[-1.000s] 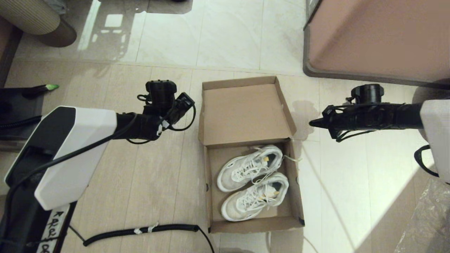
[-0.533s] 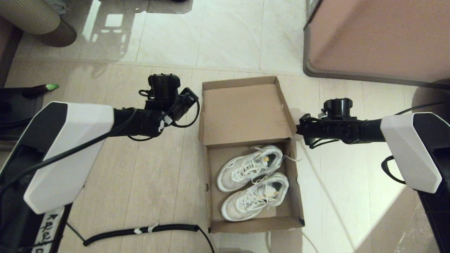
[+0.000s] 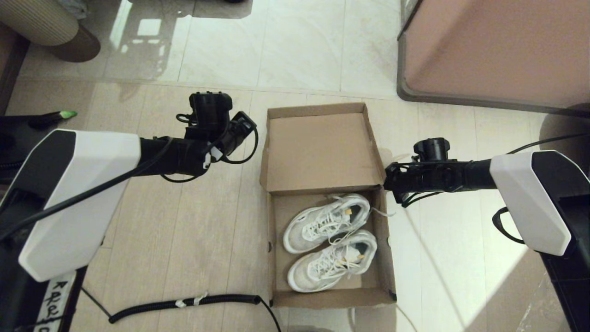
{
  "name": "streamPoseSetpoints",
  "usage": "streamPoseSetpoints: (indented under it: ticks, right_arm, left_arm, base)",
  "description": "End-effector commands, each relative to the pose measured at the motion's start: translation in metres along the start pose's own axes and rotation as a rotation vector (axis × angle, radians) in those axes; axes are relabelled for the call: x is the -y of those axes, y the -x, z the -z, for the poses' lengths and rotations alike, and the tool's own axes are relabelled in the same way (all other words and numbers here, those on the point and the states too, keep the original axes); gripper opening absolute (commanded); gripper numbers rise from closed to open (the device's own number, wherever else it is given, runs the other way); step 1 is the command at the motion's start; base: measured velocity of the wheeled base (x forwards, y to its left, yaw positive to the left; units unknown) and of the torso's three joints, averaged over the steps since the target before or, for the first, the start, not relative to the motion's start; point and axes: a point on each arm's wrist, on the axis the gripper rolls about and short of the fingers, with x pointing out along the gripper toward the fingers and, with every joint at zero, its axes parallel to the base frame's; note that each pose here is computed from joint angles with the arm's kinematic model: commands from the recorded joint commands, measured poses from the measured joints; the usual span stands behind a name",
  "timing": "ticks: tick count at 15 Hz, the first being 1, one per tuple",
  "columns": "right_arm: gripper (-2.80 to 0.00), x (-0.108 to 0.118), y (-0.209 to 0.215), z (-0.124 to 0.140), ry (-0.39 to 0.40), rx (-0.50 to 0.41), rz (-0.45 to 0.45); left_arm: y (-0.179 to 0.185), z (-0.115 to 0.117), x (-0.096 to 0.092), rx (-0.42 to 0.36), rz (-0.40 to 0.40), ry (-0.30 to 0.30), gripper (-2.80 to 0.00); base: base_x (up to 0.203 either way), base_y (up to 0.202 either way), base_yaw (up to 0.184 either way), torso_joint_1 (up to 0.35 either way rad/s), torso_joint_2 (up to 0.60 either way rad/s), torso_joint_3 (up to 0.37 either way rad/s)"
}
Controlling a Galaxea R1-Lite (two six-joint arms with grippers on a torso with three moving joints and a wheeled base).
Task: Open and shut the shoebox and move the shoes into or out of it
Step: Close the shoe box
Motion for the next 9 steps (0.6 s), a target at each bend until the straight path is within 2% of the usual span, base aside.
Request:
streamPoseSetpoints:
  ticks: [1, 3, 5, 7, 9]
  right_arm:
    - [-2.8, 0.005, 0.008, 0.009, -0.008, -0.061, 0.101]
    - [-2.8, 0.008, 0.017, 0.013, 0.028, -0.095, 0.163]
    - [-2.8, 0.009, 0.023, 0.012, 0.025, -0.088, 0.178]
    - [-2.8, 0.008, 0.029, 0.004, 0.025, -0.047, 0.183]
    - [-2.8, 0.007, 0.03, -0.001, 0.042, -0.003, 0.172]
  left_arm:
    - [-0.002, -0.001, -0.005, 0.006, -0.009, 0.005, -2.8]
    - [-0.004, 0.0, -0.008, 0.004, -0.015, 0.004, -2.8]
    - [-0.006, 0.002, -0.011, 0.002, -0.022, 0.003, -2.8]
    - [-0.009, 0.007, -0.015, -0.006, -0.04, -0.002, -2.8]
    - [-0.009, 0.014, -0.02, -0.048, -0.096, -0.028, -2.8]
  base:
    - [0.0, 0.0, 0.0, 0.0, 0.0, 0.0]
    - [0.0, 0.0, 0.0, 0.0, 0.0, 0.0]
    - [0.0, 0.0, 0.0, 0.0, 0.0, 0.0]
    - [0.0, 0.0, 0.0, 0.0, 0.0, 0.0]
    - [0.0, 0.0, 0.0, 0.0, 0.0, 0.0]
